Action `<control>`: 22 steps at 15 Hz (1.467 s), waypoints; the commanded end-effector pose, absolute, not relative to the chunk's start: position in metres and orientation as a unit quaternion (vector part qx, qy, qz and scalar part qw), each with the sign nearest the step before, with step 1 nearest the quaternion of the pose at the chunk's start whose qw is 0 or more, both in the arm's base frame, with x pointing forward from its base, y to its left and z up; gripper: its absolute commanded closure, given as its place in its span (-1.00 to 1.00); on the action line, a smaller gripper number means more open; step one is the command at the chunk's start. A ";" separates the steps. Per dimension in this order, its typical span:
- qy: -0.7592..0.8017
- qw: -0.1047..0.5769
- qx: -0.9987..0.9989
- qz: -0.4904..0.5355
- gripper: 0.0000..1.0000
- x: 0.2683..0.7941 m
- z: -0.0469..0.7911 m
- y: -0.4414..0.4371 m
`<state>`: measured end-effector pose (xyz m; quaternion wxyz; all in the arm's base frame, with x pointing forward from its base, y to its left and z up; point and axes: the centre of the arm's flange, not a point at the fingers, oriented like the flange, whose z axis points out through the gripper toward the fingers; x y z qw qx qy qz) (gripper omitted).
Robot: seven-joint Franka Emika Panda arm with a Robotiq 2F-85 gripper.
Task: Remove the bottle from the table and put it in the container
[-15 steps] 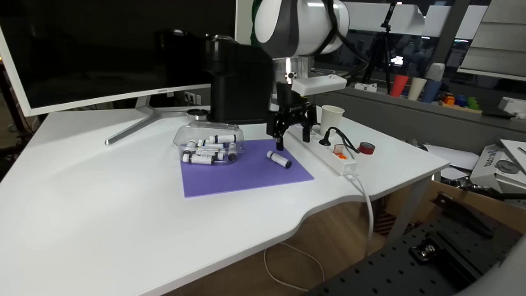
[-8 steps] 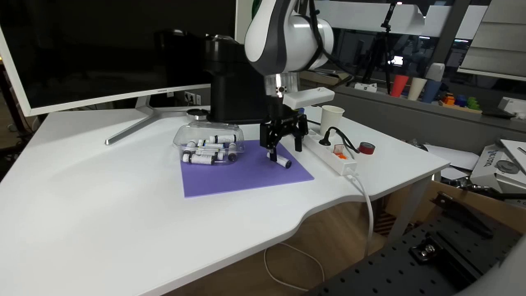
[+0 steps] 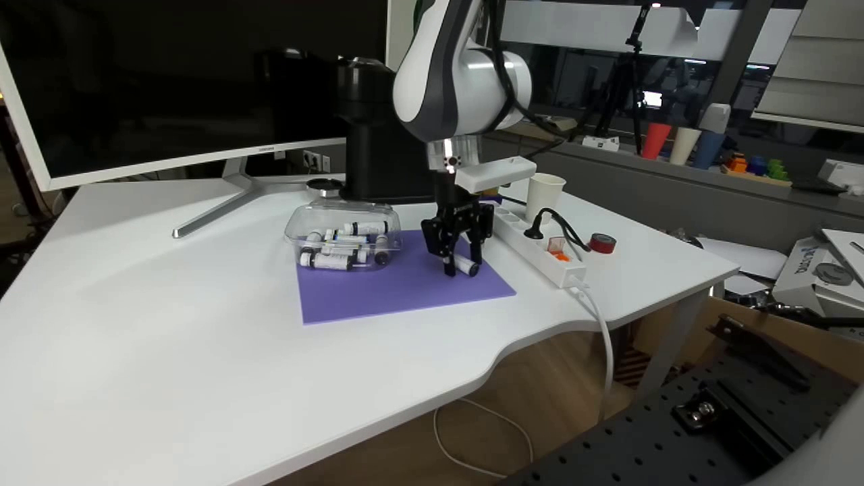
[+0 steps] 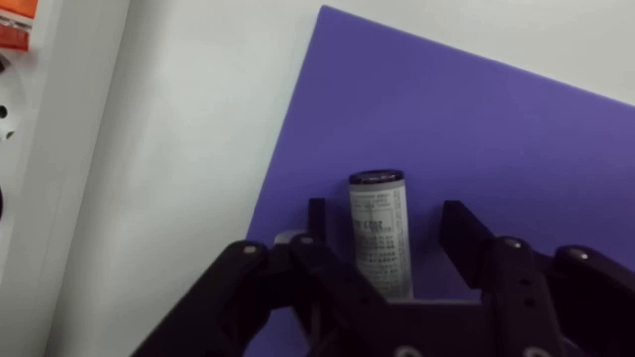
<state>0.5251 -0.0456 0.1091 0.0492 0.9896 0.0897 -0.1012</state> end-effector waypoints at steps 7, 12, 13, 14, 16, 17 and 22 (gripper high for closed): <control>0.095 0.067 0.993 -0.028 0.87 0.541 0.164 -0.040; 0.128 0.097 0.987 0.031 0.87 0.568 0.230 -0.009; 0.138 0.098 0.985 0.038 0.87 0.573 0.240 0.003; 0.146 0.099 0.983 0.042 0.87 0.577 0.248 0.013; 0.161 0.094 0.981 0.046 0.87 0.582 0.256 0.037; 0.167 0.090 0.981 0.046 0.87 0.583 0.257 0.047; 0.168 0.080 0.982 0.034 0.87 0.586 0.244 0.087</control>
